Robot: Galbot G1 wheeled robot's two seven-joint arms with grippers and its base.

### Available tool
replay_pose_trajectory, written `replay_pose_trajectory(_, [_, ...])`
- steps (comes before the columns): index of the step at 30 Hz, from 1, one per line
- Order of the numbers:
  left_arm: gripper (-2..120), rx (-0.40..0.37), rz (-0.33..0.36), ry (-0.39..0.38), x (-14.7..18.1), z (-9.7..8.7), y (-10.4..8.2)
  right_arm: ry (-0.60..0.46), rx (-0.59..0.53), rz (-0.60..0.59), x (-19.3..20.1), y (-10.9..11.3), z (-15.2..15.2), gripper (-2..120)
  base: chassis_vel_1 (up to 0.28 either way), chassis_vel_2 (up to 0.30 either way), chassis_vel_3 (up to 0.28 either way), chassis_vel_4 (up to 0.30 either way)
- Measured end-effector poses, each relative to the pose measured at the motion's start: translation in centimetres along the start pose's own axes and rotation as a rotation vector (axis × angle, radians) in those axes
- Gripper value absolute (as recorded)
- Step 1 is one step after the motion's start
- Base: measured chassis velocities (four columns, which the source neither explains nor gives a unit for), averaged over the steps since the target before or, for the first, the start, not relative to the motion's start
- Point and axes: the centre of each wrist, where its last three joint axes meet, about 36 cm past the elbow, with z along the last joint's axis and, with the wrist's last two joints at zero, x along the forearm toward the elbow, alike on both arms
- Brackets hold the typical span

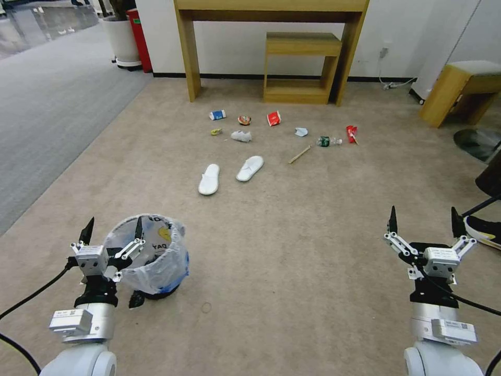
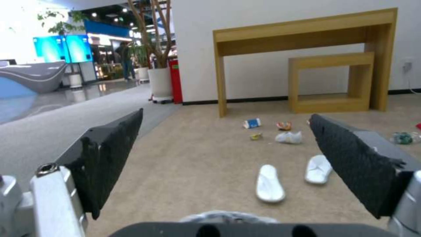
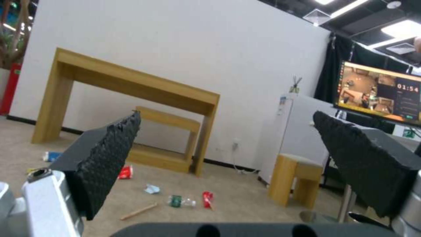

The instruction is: Pick up the trash bin and place the garbage on the floor into it.

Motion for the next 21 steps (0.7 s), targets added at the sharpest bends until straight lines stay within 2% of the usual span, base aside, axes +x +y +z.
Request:
replay_pose_trajectory(8, [100, -0.003, 0.002, 0.002, 0.03, 0.13, -0.16, -0.003, -0.001, -0.001, -0.07, -0.04, 0.05, 100, 0.259, 0.258, -0.254, -0.266])
replay_pose_trajectory(21, [100, -0.011, 0.002, 0.000, 0.20, -0.06, -0.26, -0.023, -0.013, -0.001, -0.21, 0.00, 0.08, 100, 0.335, 0.323, -0.324, -0.322])
